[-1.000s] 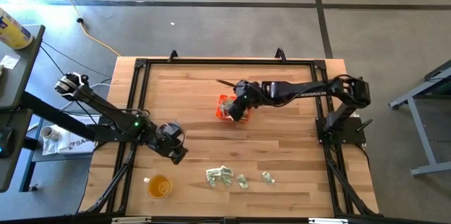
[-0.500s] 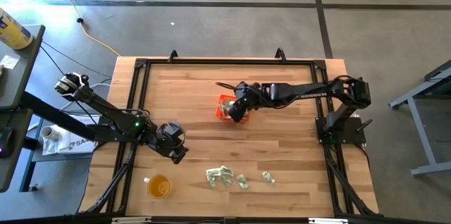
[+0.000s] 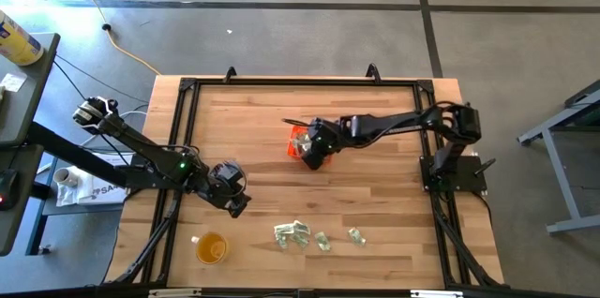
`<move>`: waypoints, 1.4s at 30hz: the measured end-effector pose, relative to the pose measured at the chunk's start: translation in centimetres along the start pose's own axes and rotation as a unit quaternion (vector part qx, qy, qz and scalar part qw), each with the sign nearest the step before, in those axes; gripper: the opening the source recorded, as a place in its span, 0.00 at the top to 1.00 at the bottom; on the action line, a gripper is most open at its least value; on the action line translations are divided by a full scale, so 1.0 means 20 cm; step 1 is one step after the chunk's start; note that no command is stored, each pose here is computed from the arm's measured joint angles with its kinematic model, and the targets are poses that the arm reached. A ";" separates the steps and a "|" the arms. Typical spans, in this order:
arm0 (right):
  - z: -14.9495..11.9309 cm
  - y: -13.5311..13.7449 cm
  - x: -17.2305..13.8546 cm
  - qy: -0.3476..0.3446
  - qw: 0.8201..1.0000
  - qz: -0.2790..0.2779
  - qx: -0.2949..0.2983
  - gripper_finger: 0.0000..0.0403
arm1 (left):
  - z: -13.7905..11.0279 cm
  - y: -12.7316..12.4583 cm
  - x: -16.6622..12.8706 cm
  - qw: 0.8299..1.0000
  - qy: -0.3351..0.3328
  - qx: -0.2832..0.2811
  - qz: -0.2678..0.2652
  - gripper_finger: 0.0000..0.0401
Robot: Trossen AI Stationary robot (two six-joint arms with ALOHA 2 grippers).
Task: Pick and place Stevia / Truvia into bins
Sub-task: Adjust the stevia packets in the basket
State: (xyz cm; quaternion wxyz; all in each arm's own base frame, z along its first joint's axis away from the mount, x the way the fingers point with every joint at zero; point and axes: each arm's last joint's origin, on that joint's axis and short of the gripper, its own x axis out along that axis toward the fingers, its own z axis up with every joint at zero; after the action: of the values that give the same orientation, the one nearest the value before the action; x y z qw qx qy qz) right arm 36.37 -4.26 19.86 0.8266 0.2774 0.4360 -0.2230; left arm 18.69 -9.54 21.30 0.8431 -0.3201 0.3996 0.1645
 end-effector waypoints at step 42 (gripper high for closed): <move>0.02 0.05 0.08 0.045 0.998 0.003 -0.032 1.00 | 0.01 0.00 0.00 1.000 -0.020 0.001 0.010 0.39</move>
State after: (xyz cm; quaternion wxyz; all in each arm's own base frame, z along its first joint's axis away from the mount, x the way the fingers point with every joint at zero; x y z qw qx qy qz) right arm 38.02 -3.92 19.03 0.8154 0.2617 0.4786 -0.1938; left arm 18.73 -9.42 21.36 0.8497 -0.3120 0.3855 0.1789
